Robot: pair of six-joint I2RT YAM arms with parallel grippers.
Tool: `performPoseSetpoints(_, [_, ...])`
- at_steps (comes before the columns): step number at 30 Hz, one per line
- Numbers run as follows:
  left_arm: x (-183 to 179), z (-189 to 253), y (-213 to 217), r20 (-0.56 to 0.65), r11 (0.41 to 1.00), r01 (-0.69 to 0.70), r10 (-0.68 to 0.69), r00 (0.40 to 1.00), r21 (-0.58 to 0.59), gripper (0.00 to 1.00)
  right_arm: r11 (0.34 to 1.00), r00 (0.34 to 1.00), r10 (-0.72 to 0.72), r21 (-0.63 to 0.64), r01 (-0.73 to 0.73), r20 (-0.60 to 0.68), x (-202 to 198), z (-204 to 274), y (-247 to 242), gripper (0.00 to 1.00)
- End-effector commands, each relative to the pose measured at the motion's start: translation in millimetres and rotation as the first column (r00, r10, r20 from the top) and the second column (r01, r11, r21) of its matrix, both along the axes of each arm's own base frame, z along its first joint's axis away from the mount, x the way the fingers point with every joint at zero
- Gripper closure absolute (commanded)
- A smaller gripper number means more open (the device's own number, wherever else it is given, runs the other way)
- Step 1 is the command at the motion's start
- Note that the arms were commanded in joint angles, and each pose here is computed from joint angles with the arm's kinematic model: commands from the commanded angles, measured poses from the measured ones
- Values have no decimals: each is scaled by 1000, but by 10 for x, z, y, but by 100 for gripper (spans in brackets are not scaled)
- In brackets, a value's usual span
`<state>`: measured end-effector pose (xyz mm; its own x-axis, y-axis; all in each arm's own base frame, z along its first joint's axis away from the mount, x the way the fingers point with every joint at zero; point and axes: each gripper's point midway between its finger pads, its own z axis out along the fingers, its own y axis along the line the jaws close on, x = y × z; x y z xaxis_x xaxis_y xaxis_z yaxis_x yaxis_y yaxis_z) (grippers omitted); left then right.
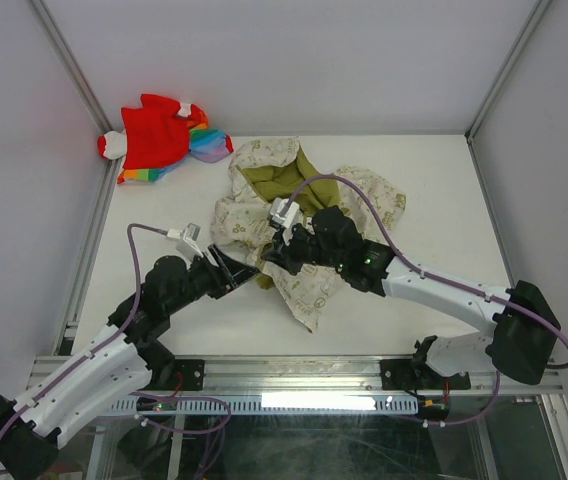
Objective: Zip up the jacket
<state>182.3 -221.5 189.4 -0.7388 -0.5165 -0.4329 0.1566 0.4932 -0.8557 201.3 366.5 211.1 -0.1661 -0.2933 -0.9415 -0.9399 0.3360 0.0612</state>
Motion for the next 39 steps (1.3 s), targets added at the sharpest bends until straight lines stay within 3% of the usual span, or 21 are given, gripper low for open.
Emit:
performPoseSetpoints(1, [123, 63, 106, -19, 985, -133, 132, 991, -106, 46, 989, 999, 16, 149, -20, 27, -19, 485, 226, 100])
performPoseSetpoints(14, [187, 303, 122, 49, 934, -160, 185, 982, -319, 56, 988, 999, 29, 152, -26, -16, -108, 397, 266, 100])
performPoseSetpoints(20, [190, 297, 53, 54, 939, -130, 155, 986, -318, 74, 989, 999, 24, 149, -20, -25, -99, 375, 275, 100])
performPoseSetpoints(22, [186, 297, 50, 57, 938, -126, 152, 987, -321, 90, 990, 1000, 17, 138, -14, -24, -86, 345, 269, 100])
performPoseSetpoints(24, [170, 278, 51, 54, 943, -122, 146, 988, -311, 100, 993, 999, -45, 110, 46, -7, 28, 315, 218, 100])
performPoseSetpoints(33, [2, 243, 72, 59, 984, -60, 71, 996, -169, 100, 934, 933, -357, 1, 358, 47, 828, 206, -292, 100])
performPoseSetpoints(39, [-48, 106, 255, 32, 995, -98, 97, 995, 5, 100, 803, 804, -592, -41, 594, 47, 1536, 109, -1068, 100])
